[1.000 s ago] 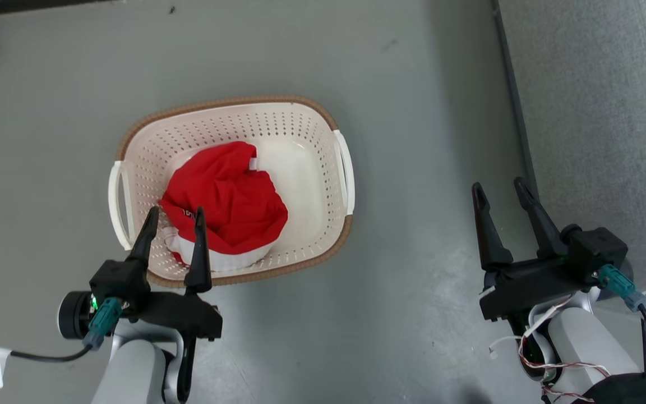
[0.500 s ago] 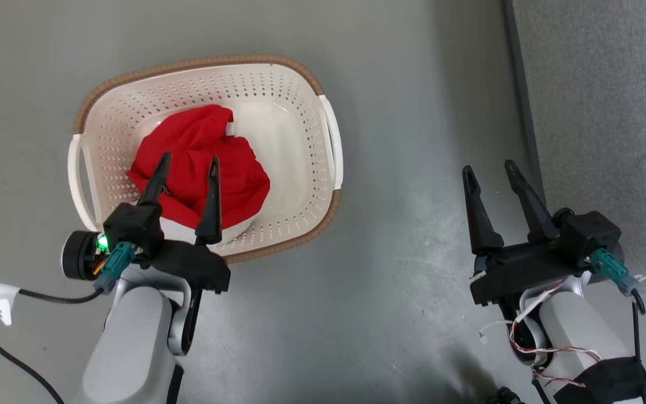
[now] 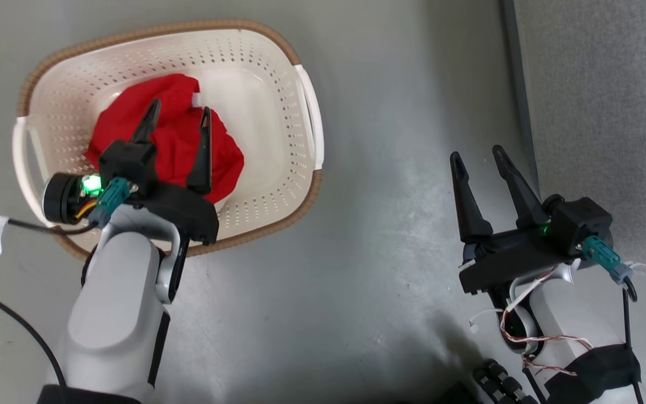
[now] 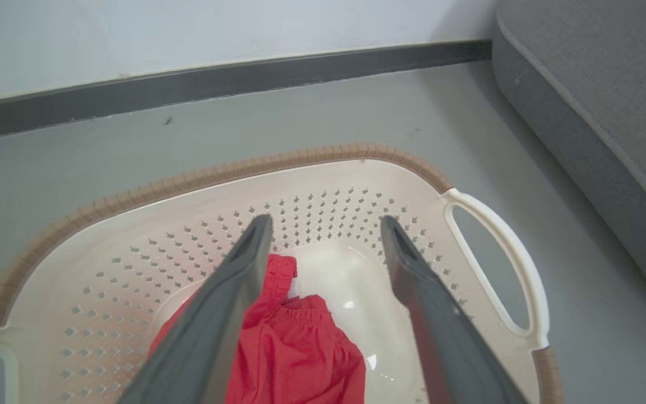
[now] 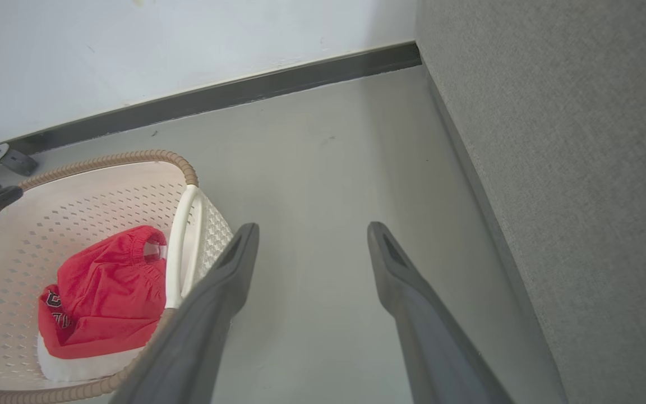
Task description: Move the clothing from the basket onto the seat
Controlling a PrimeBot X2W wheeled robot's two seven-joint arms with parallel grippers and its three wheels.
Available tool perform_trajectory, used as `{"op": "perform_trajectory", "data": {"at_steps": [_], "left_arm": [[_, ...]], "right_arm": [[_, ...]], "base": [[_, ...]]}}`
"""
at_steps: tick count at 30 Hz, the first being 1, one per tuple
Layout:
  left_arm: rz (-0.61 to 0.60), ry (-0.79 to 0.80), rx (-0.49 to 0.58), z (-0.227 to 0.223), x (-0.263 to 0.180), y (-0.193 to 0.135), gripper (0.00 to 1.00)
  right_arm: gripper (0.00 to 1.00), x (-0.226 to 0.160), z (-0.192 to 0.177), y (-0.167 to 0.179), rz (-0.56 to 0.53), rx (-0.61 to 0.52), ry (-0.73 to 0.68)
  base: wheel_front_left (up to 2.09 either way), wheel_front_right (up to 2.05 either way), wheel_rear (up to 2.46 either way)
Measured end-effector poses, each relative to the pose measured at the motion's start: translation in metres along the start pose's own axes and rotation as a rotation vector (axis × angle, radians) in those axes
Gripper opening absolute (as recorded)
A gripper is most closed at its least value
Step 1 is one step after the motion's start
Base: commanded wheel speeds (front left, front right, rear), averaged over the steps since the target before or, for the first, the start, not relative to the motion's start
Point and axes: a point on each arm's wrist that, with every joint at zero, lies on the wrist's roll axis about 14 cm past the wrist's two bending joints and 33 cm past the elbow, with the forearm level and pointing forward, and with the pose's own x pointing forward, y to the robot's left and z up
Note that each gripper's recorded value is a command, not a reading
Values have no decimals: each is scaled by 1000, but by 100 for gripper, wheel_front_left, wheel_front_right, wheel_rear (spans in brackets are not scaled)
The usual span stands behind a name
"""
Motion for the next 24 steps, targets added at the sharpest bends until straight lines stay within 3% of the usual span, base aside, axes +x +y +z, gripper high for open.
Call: {"op": "perform_trajectory", "data": {"at_steps": [14, 24], "left_arm": [[-26, 261, 141, -60, 35, 15, 100], [18, 453, 126, -109, 39, 18, 100]], "right_arm": [[100, 10, -24, -10, -16, 10, 55], [100, 8, -41, -20, -43, 23, 101]], "base": [[0, 0, 0], [0, 0, 0]]}}
